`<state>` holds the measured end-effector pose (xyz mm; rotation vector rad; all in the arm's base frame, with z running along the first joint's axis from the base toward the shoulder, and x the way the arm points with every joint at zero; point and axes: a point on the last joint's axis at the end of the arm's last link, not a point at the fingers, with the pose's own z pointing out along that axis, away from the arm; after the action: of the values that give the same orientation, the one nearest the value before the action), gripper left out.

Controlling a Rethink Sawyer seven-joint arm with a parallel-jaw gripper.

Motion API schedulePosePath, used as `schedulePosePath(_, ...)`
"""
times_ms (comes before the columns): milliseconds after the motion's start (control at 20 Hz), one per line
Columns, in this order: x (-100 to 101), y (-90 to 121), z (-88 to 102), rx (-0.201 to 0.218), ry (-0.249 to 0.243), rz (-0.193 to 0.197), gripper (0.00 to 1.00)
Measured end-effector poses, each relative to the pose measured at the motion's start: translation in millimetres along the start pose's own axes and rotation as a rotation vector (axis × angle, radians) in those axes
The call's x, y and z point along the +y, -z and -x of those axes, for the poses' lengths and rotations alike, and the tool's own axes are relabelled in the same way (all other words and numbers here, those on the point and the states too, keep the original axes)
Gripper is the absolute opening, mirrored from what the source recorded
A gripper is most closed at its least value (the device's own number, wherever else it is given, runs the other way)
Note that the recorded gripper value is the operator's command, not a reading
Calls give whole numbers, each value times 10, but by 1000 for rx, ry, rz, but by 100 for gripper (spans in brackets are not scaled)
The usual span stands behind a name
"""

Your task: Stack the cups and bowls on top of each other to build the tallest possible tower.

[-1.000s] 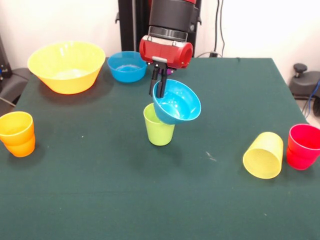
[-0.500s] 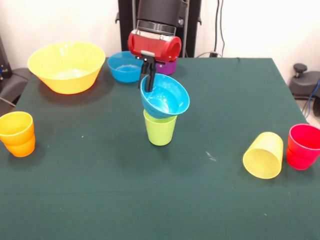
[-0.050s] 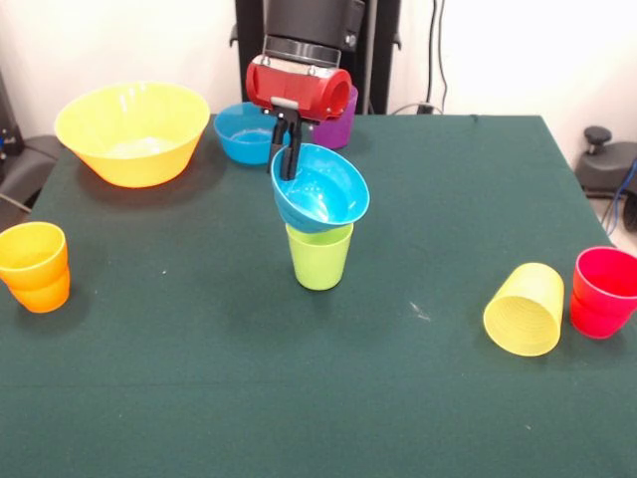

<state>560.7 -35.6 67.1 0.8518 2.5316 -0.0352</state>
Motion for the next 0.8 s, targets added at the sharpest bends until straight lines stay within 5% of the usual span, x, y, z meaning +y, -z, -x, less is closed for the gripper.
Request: schedulePosePath(800,38,-94,-169,15,12,14,0)
